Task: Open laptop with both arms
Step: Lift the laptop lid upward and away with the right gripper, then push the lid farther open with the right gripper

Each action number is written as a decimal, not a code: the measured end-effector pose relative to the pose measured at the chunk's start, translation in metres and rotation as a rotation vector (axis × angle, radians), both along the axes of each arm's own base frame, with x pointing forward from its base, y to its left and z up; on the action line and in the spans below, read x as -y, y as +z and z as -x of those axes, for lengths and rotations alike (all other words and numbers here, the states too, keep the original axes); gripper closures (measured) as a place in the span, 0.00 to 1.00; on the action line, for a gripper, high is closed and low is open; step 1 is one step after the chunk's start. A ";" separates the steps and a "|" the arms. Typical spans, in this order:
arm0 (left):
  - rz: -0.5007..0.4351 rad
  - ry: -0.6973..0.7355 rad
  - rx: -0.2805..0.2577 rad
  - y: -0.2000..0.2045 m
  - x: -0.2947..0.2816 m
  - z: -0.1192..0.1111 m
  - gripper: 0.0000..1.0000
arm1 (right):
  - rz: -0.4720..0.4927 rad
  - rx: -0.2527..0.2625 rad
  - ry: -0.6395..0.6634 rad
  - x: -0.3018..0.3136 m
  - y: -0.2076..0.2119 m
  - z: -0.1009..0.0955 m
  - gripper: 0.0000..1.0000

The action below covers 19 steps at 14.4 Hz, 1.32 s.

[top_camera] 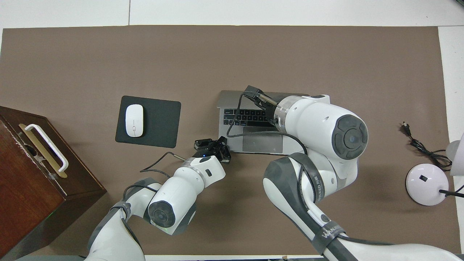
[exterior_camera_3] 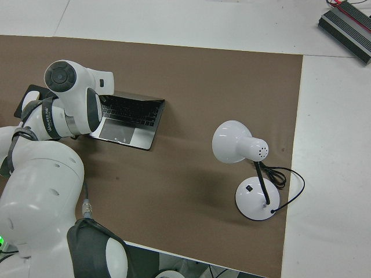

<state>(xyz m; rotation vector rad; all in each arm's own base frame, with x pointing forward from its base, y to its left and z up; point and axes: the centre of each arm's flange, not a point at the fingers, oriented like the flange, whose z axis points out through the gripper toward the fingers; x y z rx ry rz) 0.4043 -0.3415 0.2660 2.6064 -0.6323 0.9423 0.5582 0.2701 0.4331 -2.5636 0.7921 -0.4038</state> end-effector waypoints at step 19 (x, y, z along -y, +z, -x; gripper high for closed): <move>-0.003 -0.010 0.006 0.000 0.001 -0.001 0.99 | 0.123 0.052 0.108 0.036 0.027 -0.059 0.00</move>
